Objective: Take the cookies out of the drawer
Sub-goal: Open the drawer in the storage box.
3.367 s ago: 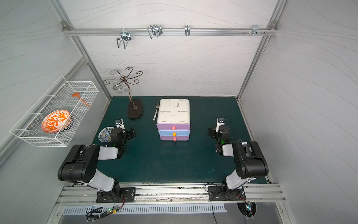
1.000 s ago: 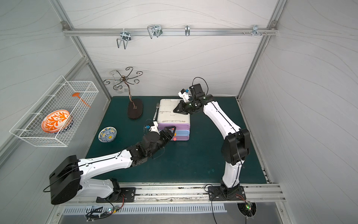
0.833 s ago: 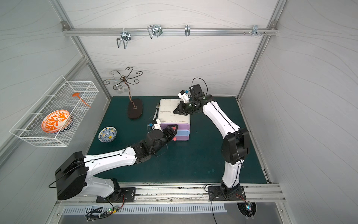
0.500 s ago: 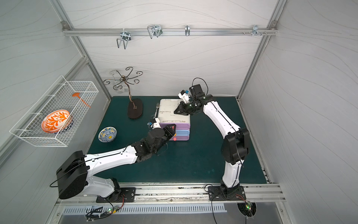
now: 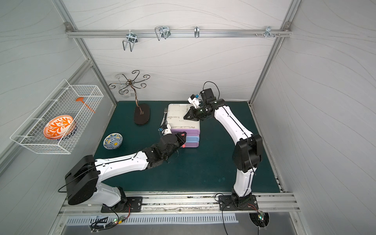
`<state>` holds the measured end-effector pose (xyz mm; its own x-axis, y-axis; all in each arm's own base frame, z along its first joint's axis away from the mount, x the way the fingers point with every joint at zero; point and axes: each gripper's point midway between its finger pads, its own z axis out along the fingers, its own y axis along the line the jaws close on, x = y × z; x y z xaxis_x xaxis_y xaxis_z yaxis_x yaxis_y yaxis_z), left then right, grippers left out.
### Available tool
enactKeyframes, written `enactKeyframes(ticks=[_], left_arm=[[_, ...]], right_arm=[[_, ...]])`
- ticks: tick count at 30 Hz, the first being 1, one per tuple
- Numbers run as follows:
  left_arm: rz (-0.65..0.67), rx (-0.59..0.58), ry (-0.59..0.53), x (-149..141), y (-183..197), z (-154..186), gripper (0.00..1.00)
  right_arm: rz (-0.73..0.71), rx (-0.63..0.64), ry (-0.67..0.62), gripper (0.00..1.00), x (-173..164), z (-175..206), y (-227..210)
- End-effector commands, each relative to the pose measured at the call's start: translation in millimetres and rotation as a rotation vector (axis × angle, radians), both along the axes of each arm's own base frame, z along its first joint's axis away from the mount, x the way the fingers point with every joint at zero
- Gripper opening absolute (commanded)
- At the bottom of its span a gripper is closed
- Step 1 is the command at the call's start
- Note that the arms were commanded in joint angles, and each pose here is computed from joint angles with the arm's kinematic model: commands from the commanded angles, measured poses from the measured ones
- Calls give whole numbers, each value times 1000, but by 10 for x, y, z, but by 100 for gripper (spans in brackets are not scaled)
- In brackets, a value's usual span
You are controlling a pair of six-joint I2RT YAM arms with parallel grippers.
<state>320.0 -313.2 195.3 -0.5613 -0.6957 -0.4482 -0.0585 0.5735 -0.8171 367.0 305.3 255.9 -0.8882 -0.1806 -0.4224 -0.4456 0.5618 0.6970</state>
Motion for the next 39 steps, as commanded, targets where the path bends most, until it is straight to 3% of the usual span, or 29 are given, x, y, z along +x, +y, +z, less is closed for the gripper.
enactKeyframes(ticks=[1, 5, 24, 39], left_arm=[[0, -61, -61, 81, -59, 335, 17], [-46, -74, -54, -6, -114, 298, 11], [-180, -49, 92, -1068, -111, -128, 6], [-175, -56, 111, -1362, -47, -234, 5]], right_arm=[[-5, -39, 57, 11, -13, -175, -62], [-8, -46, 53, 11, -9, -184, -73], [-38, -87, 75, 9, 13, -328, -100], [-17, -123, 83, 8, -125, -425, -21]])
